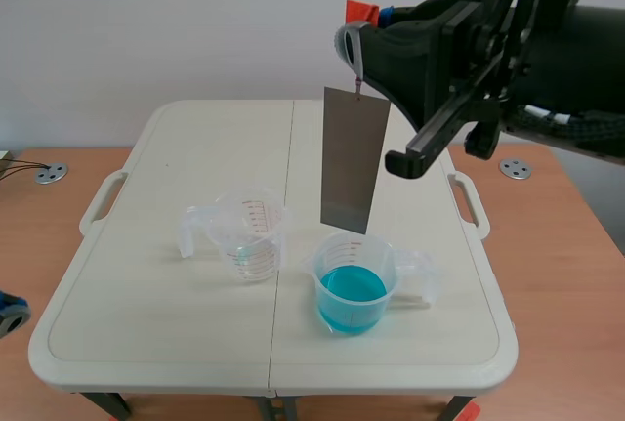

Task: Hold the metal plate by the orange handle, dip it into the blue solution, take it out and point at it, then put the plate back in the beaker on the left.
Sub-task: 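Hold the plate still in the solution, then raise the plate and point at it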

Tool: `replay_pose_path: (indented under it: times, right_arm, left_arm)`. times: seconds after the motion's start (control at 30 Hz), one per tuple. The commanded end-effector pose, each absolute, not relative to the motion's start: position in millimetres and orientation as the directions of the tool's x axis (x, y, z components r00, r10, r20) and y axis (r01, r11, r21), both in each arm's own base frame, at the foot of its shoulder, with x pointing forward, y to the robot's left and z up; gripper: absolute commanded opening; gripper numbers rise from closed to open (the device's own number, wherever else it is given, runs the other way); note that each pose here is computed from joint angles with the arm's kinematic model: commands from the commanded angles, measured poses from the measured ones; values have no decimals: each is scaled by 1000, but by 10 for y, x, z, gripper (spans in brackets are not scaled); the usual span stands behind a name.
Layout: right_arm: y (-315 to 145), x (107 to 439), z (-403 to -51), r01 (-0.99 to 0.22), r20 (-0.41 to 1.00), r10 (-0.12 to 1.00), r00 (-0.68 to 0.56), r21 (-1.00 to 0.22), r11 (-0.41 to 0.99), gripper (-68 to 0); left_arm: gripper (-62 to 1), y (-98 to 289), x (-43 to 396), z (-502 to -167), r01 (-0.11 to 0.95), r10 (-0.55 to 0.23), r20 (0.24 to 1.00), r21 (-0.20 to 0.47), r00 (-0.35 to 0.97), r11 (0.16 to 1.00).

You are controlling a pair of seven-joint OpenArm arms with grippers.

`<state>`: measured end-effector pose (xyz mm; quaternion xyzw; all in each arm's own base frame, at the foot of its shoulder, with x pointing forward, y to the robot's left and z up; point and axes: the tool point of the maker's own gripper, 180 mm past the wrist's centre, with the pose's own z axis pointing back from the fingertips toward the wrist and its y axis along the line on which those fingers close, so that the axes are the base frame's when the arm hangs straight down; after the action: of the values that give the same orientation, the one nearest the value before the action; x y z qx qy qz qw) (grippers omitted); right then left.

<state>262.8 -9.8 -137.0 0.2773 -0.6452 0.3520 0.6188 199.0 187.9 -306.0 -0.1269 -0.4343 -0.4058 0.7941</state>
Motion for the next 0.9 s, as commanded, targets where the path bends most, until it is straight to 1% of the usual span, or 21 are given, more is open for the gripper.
replay_pose_path:
  times: [0.0,0.1,0.33,0.5,0.77,0.87]
  right_arm:
    - [-103,2602,-1234,-793,992,59,-115,-127,595,-660]
    - [-98,2581,-1178,-794,991,53,-125,-132,593,-660]
    - [-102,2573,-1149,-796,991,42,-125,-125,592,-660]
    - [-103,2573,-1154,-796,991,44,-123,-125,592,-660]
    - [-103,2574,-1155,-796,991,45,-123,-126,592,-660]
    - [-103,2574,-1157,-796,991,45,-123,-126,592,-660]
  left_arm:
    - [-578,1722,2036,-2991,779,-511,820,138,257,612]
    - [-578,1529,2072,-2961,816,-496,840,119,221,566]
    - [-578,1070,2227,-2859,870,-454,883,124,124,478]
    - [-578,748,2304,-2874,900,-460,884,127,88,416]
    - [-578,291,2435,-2793,925,-448,894,149,26,350]
    - [-578,173,2504,-2767,921,-448,894,162,15,355]
